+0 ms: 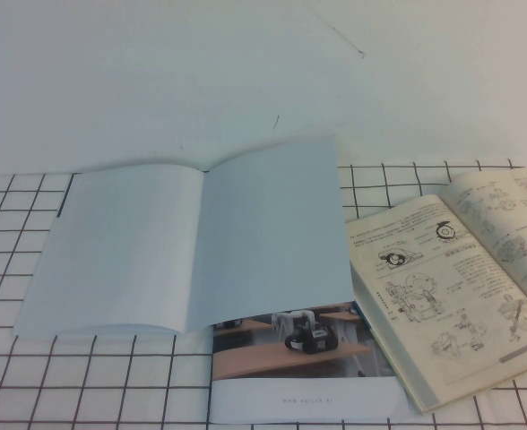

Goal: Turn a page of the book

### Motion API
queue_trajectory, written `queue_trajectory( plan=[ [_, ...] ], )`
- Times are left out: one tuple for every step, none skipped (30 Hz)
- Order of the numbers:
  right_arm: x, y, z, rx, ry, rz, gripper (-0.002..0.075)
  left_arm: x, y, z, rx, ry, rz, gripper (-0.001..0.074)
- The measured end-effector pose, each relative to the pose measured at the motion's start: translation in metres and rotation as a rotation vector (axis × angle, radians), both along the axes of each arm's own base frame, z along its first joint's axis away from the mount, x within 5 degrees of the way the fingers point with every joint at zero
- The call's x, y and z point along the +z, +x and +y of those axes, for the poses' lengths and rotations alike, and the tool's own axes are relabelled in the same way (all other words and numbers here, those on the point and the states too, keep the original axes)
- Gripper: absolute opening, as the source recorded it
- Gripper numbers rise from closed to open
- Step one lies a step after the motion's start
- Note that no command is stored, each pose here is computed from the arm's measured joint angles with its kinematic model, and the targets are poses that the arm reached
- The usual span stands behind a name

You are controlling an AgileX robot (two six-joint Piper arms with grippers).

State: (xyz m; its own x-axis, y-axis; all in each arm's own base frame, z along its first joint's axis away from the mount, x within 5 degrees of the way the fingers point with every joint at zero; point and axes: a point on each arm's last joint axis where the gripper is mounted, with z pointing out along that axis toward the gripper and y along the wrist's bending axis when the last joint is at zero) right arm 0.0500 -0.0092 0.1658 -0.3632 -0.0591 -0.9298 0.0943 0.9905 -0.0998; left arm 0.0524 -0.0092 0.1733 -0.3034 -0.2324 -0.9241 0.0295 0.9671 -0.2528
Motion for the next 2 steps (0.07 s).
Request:
queue_trajectory(
  plan=[
    [0.0000, 0.0000, 0.0000, 0.000, 0.000, 0.000, 0.0218, 0.0000, 0.0000, 0.0000, 0.000, 0.000, 0.000, -0.0003],
    [0.0000, 0.0000, 0.0000, 0.000, 0.000, 0.000, 0.0218, 0.0000, 0.0000, 0.0000, 0.000, 0.000, 0.000, -0.0003]
  ],
)
